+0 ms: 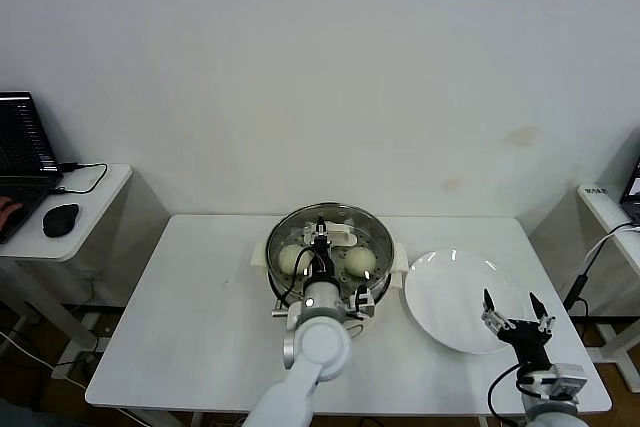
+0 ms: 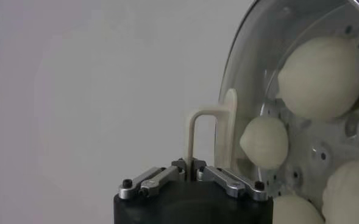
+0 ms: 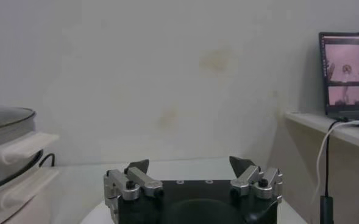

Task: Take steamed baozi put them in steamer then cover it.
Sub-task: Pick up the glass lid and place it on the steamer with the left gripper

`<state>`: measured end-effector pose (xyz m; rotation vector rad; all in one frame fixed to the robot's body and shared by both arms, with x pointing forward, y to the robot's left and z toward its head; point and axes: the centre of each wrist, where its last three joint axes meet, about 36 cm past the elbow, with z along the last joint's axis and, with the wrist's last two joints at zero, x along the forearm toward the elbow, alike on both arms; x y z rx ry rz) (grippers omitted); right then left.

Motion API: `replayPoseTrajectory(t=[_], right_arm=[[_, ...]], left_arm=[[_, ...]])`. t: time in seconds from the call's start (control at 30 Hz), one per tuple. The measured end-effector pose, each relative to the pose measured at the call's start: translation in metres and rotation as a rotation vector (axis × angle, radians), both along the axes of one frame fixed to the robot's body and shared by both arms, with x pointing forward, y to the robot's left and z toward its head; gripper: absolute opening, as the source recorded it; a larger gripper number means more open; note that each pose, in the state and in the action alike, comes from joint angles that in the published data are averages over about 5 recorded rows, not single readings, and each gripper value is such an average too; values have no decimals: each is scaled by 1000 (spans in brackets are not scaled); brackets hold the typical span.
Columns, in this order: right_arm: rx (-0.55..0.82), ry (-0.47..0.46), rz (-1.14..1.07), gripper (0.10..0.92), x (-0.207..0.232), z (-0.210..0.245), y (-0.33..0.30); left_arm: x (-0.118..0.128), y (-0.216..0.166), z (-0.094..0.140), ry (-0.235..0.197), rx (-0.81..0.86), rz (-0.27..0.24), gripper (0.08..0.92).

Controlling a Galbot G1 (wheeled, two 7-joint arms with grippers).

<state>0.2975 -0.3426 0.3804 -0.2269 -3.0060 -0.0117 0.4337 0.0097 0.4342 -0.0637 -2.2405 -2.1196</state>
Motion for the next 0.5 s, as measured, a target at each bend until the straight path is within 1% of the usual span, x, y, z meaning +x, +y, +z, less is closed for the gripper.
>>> replayPoseTrajectory(t=[0.43, 0.5], right_arm=[[-1, 1, -3, 823, -1, -1, 0], [-1, 1, -3, 823, -1, -1, 0]], left_arm=[[-4, 0, -6, -4, -5, -17, 137], [-5, 0, -7, -4, -8, -19, 148]])
